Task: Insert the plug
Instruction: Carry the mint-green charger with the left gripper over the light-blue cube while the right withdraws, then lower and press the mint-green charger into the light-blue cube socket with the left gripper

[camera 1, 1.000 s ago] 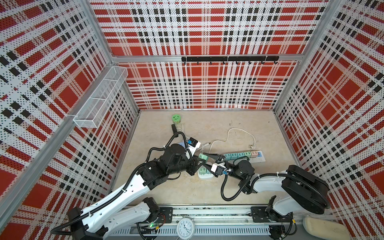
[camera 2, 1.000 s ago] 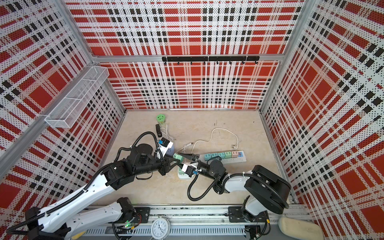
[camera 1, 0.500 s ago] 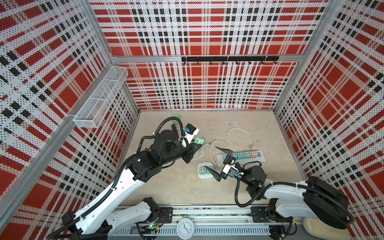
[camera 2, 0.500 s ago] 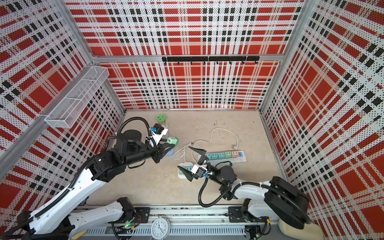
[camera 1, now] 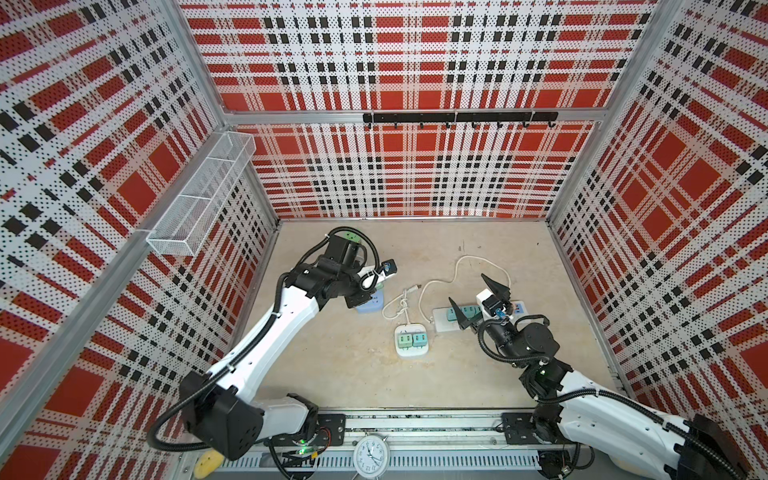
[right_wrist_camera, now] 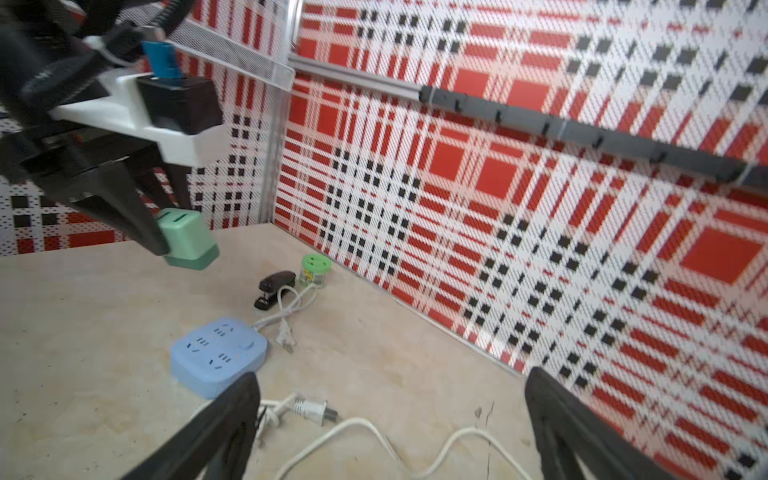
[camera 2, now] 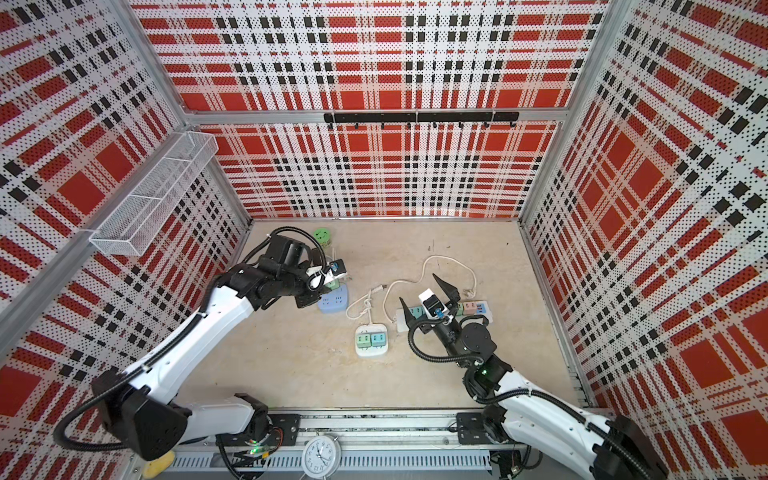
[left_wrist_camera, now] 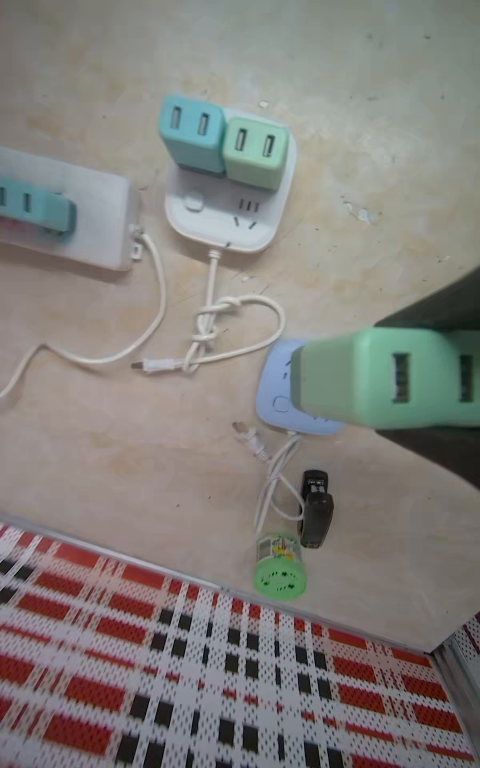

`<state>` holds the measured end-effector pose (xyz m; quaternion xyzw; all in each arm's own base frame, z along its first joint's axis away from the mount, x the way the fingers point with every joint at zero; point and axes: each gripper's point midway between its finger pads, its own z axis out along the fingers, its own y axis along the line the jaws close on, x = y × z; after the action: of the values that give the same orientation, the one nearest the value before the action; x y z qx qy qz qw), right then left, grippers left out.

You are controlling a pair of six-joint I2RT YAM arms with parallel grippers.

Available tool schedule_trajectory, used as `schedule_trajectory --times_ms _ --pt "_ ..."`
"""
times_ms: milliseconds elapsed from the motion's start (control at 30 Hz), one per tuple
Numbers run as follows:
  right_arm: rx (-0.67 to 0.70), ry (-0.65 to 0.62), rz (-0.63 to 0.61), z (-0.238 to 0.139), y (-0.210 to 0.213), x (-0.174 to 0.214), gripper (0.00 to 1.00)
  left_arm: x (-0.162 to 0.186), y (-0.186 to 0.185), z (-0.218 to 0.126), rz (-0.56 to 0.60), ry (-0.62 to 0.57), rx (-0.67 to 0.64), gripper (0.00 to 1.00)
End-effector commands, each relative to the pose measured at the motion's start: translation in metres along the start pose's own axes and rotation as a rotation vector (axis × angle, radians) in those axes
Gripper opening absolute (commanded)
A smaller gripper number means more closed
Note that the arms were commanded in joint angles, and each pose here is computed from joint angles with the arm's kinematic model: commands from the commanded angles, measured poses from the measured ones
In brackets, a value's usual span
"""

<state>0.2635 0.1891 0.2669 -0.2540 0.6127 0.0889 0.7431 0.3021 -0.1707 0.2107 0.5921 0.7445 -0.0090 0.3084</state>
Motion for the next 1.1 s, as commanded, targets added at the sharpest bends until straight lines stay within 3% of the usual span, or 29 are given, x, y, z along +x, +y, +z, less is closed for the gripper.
schedule_trajectory --times_ms 0,233,733,1067 --pt "0.14 0.093 0.083 0.003 -0.032 0.017 1.0 0.002 -0.015 0.004 0.144 0.003 0.095 0.0" --pt "0.164 0.108 0.175 0.003 -0.05 0.025 1.0 0.019 -0.001 0.037 0.133 0.078 0.158 0.0" --pt "0.154 0.089 0.187 0.0 -0.05 0.021 1.0 0.046 0.019 0.104 0.087 0.184 0.247 0.0" --pt "0.148 0.098 0.183 0.004 -0.049 0.022 1.0 0.054 0.028 0.112 0.059 0.17 0.226 0.0"
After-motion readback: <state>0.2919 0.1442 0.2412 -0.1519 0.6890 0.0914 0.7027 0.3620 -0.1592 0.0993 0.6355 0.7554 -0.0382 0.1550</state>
